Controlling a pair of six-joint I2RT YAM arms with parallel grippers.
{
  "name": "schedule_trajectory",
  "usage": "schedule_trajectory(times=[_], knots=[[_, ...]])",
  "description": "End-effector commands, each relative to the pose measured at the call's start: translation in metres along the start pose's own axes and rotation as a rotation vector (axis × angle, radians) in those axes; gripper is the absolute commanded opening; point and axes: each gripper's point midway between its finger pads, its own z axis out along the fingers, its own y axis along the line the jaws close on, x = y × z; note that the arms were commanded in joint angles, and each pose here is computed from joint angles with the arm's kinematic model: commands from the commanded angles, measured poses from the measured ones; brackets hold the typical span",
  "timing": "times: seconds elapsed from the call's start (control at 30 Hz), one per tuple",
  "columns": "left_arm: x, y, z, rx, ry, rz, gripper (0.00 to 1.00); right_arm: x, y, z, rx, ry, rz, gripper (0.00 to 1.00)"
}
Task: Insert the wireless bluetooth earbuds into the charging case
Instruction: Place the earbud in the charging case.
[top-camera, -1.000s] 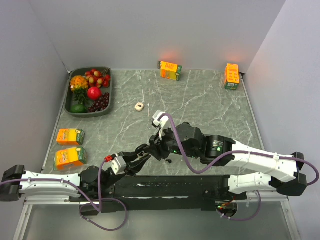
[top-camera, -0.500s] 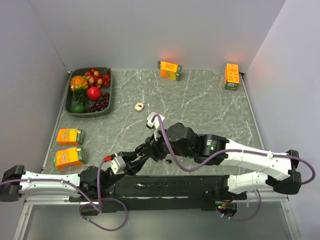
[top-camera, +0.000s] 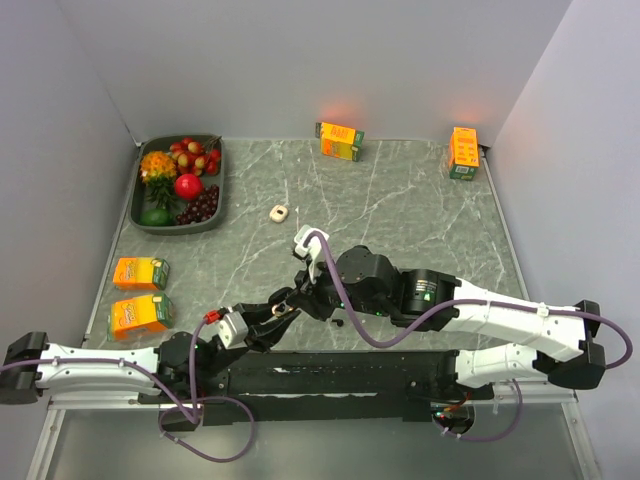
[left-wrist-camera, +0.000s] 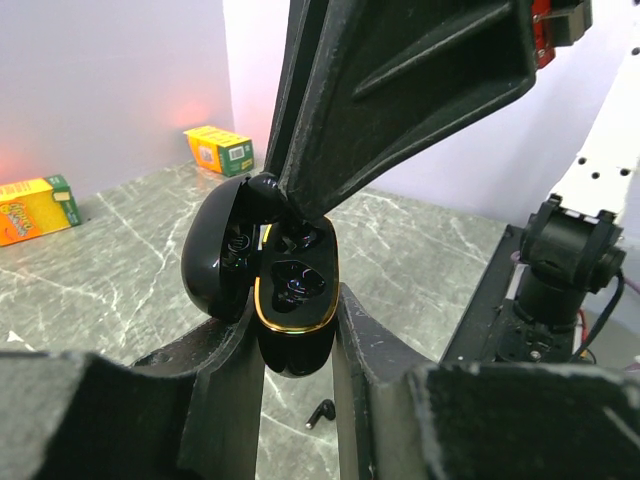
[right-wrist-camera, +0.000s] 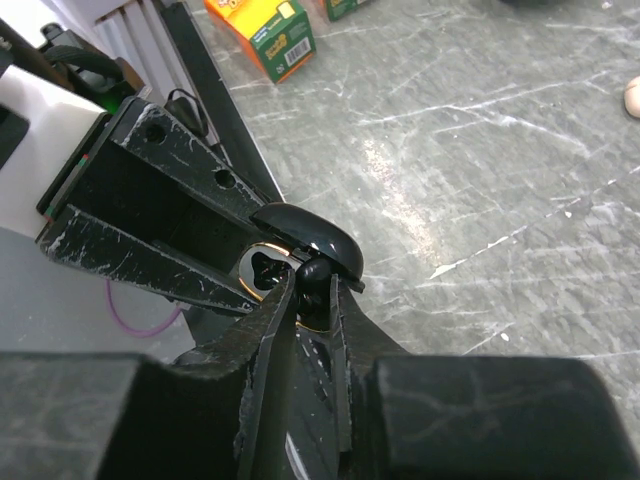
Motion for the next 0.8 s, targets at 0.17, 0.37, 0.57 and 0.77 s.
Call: schedule_trajectory(times=[0.17,0.37,0.57,0.77], knots=[[-0.033,-0.007,0.004,0.04,-0.101,-0.056,0.01,-0.013,0.015,-0.019,-0.11,-0.079,-0.085,0.11],[-0.04,-0.011,0.002,0.071,-0.132,-0.058,0.01,-0.006,0.032,-0.026,-0.237,-0.081,-0.168,0.06],[-0.044,-0.013,0.0,0.086,-0.152,-0.06,0.01,0.001,0.034,-0.035,-0.286,-0.07,-0.237,0.04],[-0.046,-0.015,-0.001,0.098,-0.16,-0.057,0.01,0.009,0.031,-0.039,-0.3,-0.03,-0.277,0.09]])
